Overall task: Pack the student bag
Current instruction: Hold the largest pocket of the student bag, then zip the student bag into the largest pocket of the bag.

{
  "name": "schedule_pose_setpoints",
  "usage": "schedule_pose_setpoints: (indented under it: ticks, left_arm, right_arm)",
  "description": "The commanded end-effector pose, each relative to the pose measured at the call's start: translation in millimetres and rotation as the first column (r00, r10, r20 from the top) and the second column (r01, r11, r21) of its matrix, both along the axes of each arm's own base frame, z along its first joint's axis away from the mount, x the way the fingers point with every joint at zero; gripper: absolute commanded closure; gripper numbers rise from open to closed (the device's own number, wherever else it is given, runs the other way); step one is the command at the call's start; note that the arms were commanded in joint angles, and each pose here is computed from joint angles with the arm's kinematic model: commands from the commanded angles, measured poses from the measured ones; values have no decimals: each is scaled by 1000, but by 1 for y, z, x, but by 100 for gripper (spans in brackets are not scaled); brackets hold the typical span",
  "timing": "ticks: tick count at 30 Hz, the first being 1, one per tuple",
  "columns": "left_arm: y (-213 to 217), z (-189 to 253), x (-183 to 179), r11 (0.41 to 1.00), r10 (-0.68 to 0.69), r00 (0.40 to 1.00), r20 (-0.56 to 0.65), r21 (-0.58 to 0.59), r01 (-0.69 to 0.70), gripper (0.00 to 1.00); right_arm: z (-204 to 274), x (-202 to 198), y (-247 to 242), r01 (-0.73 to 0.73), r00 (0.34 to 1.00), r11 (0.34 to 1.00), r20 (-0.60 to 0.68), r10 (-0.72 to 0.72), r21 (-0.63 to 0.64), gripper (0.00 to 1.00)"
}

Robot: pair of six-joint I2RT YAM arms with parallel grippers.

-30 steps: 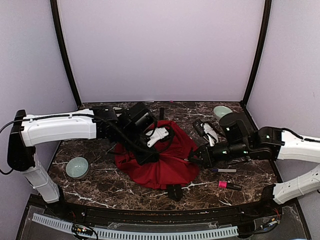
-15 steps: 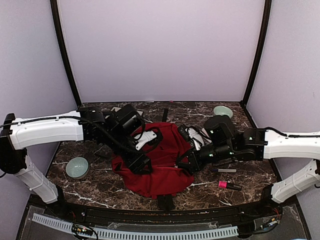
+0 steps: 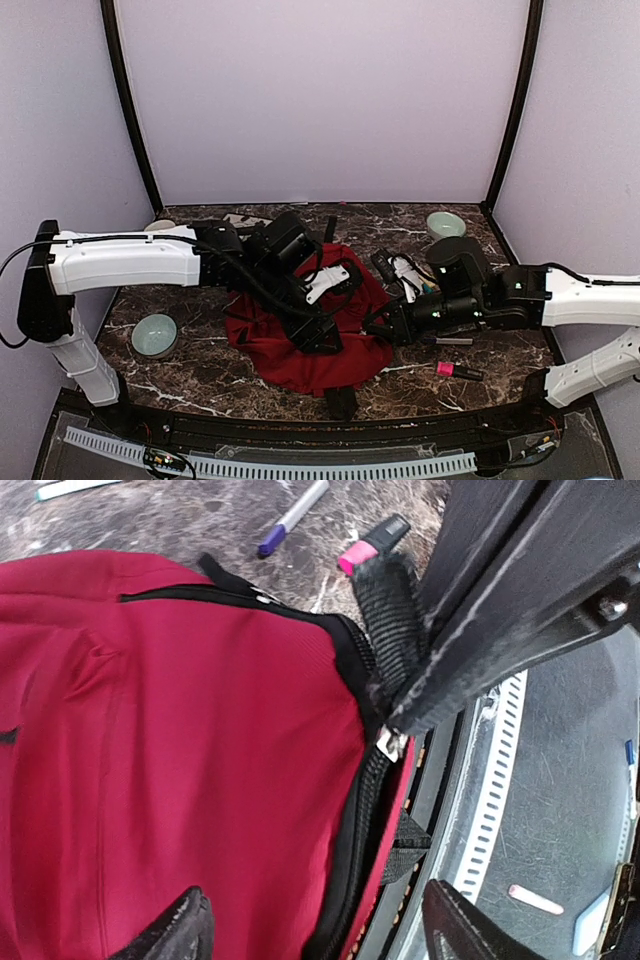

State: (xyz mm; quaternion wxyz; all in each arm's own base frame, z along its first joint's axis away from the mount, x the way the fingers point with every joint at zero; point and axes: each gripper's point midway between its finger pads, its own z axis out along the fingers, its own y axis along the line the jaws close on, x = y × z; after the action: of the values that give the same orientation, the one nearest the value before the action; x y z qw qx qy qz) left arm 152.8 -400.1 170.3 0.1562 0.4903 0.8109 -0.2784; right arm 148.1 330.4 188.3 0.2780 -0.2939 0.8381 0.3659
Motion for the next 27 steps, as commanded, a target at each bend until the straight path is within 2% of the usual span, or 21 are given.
schedule_pose_setpoints:
  ticks: [1,3,4,6,7,9,14,20,24,27]
  left_arm:
    - [-20,3,1,997,-72,997,15,-37,73,28]
    - [-24,-3,3,997,-78,997,11,-18,78,36]
    - [-26,-5,4,997,-83,997,7,-11,83,47]
    - [-28,-6,7,997,-79,997,4,6,79,83]
    - [-28,-7,8,997,-71,997,3,17,71,98]
    - [-25,-7,7,997,-68,998,-3,28,68,100]
    - [-7,-2,6,1000,-25,999,28,14,24,100]
    - [28,13,8,996,81,995,51,-51,-79,100]
    - [45,2,0,992,118,993,22,-52,-117,100]
    - [47,-8,-5,992,119,993,-12,-39,-119,100]
  right_arm:
    - [22,7,-2,53,997,995,49,-57,90,100]
    - [21,7,-4,59,997,994,47,-63,92,100]
    - [21,7,-5,61,997,994,45,-66,93,100]
    - [20,7,-6,68,997,993,40,-72,93,100]
    - [19,7,-6,72,996,993,39,-76,90,100]
    - [16,10,-10,99,994,992,40,-103,78,100]
    - [4,32,-40,294,952,955,69,-297,47,100]
    - [-15,43,-81,465,880,880,60,-472,101,100]
    - [-25,47,-108,558,824,820,31,-566,129,100]
    - [-22,47,-114,574,811,800,11,-584,172,100]
